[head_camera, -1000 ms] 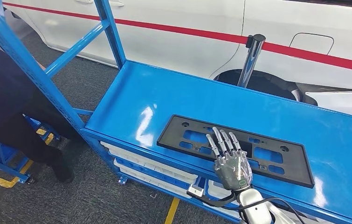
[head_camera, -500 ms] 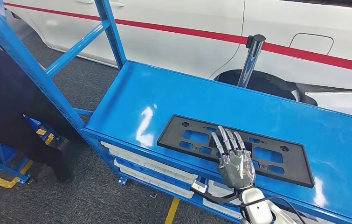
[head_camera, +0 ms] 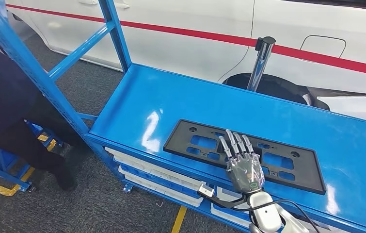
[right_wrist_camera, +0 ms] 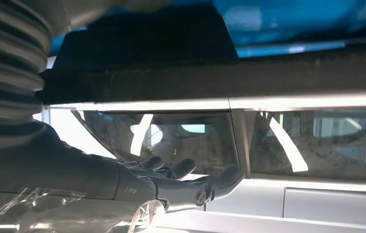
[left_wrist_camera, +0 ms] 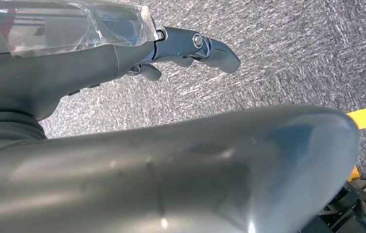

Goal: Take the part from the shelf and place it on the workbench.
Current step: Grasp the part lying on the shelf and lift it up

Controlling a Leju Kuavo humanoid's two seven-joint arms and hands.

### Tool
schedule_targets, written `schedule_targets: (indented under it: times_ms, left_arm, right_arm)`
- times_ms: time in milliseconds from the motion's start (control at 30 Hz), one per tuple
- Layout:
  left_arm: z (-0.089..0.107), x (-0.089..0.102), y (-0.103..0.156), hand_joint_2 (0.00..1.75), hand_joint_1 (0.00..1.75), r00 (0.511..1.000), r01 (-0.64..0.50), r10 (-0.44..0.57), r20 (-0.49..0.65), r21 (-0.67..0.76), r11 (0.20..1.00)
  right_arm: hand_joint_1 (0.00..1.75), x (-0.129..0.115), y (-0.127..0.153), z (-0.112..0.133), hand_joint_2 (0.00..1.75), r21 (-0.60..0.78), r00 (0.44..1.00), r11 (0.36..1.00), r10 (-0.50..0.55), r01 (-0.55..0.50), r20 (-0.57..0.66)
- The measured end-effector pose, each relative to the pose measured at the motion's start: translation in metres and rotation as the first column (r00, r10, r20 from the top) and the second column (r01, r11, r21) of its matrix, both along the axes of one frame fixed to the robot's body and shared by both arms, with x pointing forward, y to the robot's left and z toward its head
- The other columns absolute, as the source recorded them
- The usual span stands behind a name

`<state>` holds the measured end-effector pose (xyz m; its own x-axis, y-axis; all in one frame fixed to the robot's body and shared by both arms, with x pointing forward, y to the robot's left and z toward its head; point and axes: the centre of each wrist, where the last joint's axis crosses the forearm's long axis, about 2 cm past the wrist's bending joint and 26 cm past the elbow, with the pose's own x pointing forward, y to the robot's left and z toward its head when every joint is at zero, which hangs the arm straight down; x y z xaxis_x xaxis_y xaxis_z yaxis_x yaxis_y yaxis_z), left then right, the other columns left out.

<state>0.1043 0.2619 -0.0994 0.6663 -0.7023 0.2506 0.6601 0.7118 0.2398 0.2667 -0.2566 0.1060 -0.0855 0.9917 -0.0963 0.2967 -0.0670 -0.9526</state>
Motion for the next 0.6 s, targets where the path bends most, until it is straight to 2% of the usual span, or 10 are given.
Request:
schedule_targets:
  times_ms: [33, 300, 600]
  left_arm:
    - [0.0, 0.0, -0.0001, 0.0, 0.0, 1.0, 0.002, -0.002, -0.001, 0.0, 1.0]
    - [-0.0001, -0.0005, -0.0003, 0.0, 0.0, 1.0, 0.008, -0.008, -0.01, 0.006, 1.0]
    - [-0.0002, -0.0009, -0.0005, 0.0, 0.0, 1.0, 0.011, -0.011, -0.006, 0.01, 1.0]
  right_arm:
    - [1.75, 0.0001, 0.0002, -0.0001, 1.75, -0.004, 1.0, 1.0, -0.002, 0.002, -0.007]
    - [1.75, 0.0011, 0.0025, -0.0019, 1.75, -0.027, 0.998, 1.0, -0.01, 0.009, -0.056]
    - [1.75, 0.0028, 0.0053, -0.0001, 1.75, -0.011, 0.999, 1.0, -0.003, 0.002, -0.047]
